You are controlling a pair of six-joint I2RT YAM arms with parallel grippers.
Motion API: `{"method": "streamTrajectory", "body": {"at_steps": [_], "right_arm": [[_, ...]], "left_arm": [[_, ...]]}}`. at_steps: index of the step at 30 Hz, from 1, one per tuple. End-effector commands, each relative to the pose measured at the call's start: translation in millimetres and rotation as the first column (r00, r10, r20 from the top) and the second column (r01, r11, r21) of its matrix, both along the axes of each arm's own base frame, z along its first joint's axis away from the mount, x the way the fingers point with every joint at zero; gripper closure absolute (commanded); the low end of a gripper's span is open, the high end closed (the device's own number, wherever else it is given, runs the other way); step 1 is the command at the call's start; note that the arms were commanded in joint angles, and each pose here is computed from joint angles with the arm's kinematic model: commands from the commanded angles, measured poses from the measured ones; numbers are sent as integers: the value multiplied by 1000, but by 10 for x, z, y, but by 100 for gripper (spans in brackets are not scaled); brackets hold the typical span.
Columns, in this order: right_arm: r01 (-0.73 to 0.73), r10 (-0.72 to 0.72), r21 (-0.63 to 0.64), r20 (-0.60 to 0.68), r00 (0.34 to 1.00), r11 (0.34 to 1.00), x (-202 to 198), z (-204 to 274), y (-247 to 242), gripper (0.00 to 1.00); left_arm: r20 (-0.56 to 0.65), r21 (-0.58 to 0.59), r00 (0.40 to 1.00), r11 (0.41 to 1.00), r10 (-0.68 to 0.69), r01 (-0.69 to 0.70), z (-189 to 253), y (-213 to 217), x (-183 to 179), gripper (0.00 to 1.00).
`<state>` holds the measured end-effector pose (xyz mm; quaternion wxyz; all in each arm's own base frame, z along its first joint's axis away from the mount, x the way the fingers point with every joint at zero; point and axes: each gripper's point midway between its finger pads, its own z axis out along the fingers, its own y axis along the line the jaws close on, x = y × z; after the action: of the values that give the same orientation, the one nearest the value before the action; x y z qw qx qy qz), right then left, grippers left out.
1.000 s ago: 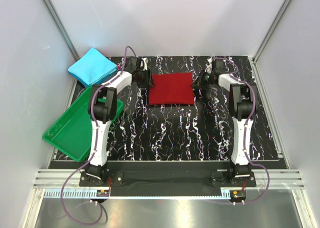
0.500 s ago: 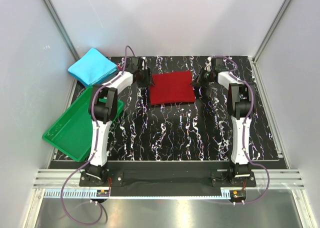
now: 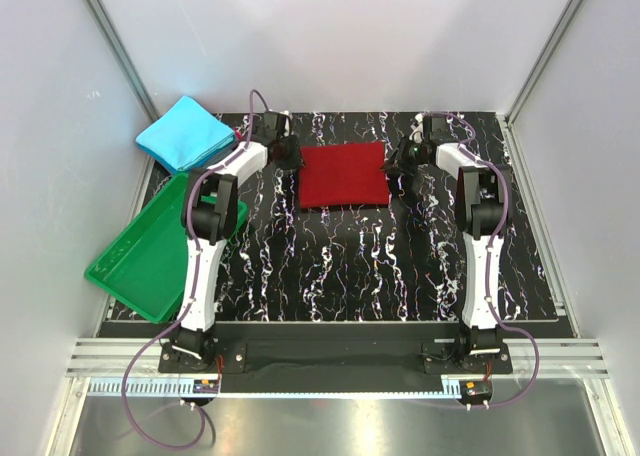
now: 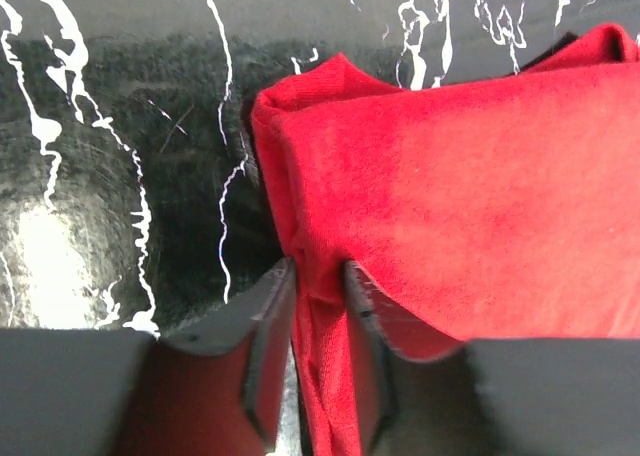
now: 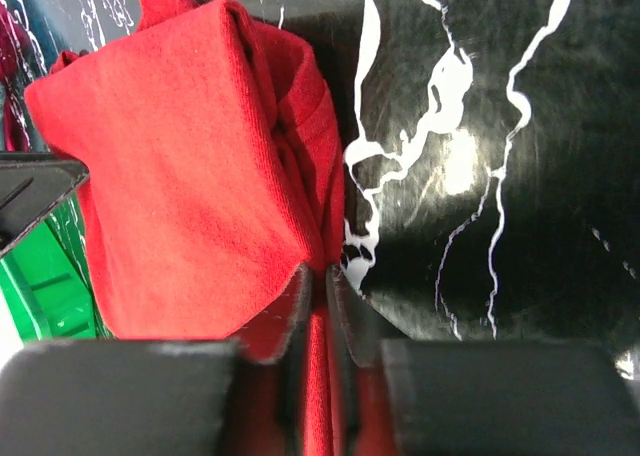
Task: Fold and stack the t-shirts
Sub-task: Fold the tshirt, then neatly place the folded tshirt to the corner
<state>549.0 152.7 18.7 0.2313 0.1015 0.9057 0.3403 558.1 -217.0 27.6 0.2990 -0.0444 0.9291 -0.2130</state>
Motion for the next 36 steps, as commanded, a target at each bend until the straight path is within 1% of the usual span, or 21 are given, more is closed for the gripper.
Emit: {"method": "streamTrajectory", "body": {"at_steps": [1, 2, 4, 5, 7, 8, 9, 10, 11, 12, 13, 14, 19, 20, 26, 28, 29, 32, 33, 35, 36], "right_arm": [[13, -11, -53, 29, 999, 998, -65, 254, -72, 77], [18, -16, -52, 52, 999, 998, -70, 407, -76, 71], [30, -27, -56, 57, 998, 998, -138, 499, -89, 56], [34, -29, -53, 91, 995, 998, -155, 699, -92, 53], [42, -38, -50, 89, 995, 998, -271, 788, -96, 43], [57, -50, -53, 126, 991, 997, -315, 1011, -127, 29], [65, -57, -57, 135, 989, 996, -373, 1087, -145, 23], [80, -70, -74, 121, 990, 994, -486, 1045, -186, 18], [92, -78, -73, 171, 982, 993, -559, 1297, -203, 12], [106, -92, -74, 177, 980, 992, -622, 1354, -229, 8], [117, -99, -76, 203, 974, 990, -748, 1459, -251, 1], [128, -109, -75, 213, 971, 989, -804, 1510, -273, 0], [168, -149, -63, 233, 961, 984, -1126, 1669, -324, 0], [168, -151, -54, 235, 960, 984, -1155, 1689, -322, 0], [185, -166, -54, 250, 954, 981, -1266, 1738, -353, 0], [177, -159, -47, 261, 952, 983, -1284, 1792, -340, 0], [175, -157, -44, 265, 951, 984, -1290, 1812, -336, 0], [168, -150, -39, 279, 949, 985, -1302, 1864, -322, 0], [166, -149, -38, 282, 948, 985, -1305, 1877, -324, 0], [155, -142, -23, 288, 947, 988, -1313, 1918, -293, 0], [153, -143, -11, 297, 944, 988, -1301, 1950, -285, 1]], "left_arm": [[-53, -1, 999, 1000, 5, -5, -218, 9, -41, 74], [-59, -17, 998, 1000, -1, 1, -219, -21, -47, 89], [-68, -39, 998, 999, -3, 0, -209, -73, -59, 100], [-59, -34, 998, 999, 3, -5, -154, -72, -57, 100], [-39, 12, 999, 1000, 11, -11, -54, -88, -106, 100], [10, 65, 999, 997, 47, -48, 146, -10, -92, 100], [40, 95, 999, 995, 31, -35, 250, -63, -126, 100], [57, 113, 998, 993, 31, -37, 346, -57, -149, 100], [96, 125, 994, 991, 44, -56, 560, -25, -147, 100], [106, 125, 994, 991, 41, -54, 640, -19, -158, 100], [109, 128, 993, 991, 35, -49, 702, -16, -185, 100], [131, 126, 991, 991, 30, -47, 850, -8, -171, 100], [168, 208, 986, 977, 9, -44, 1051, 152, -255, 100], [190, 217, 982, 975, 12, -54, 1156, 187, -260, 100], [241, 297, 969, 954, -47, -28, 1376, 310, -278, 100], [253, 355, 962, 935, -103, 7, 1433, 378, -273, 100], [269, 402, 951, 915, -154, 35, 1511, 431, -269, 100], [287, 484, 936, 874, -203, 41, 1650, 588, -298, 100], [290, 527, 925, 848, -245, 59, 1697, 662, -288, 100], [306, 558, 912, 828, -274, 62, 1819, 744, -279, 100], [307, 585, 904, 808, -297, 67, 1858, 837, -251, 100]]}}
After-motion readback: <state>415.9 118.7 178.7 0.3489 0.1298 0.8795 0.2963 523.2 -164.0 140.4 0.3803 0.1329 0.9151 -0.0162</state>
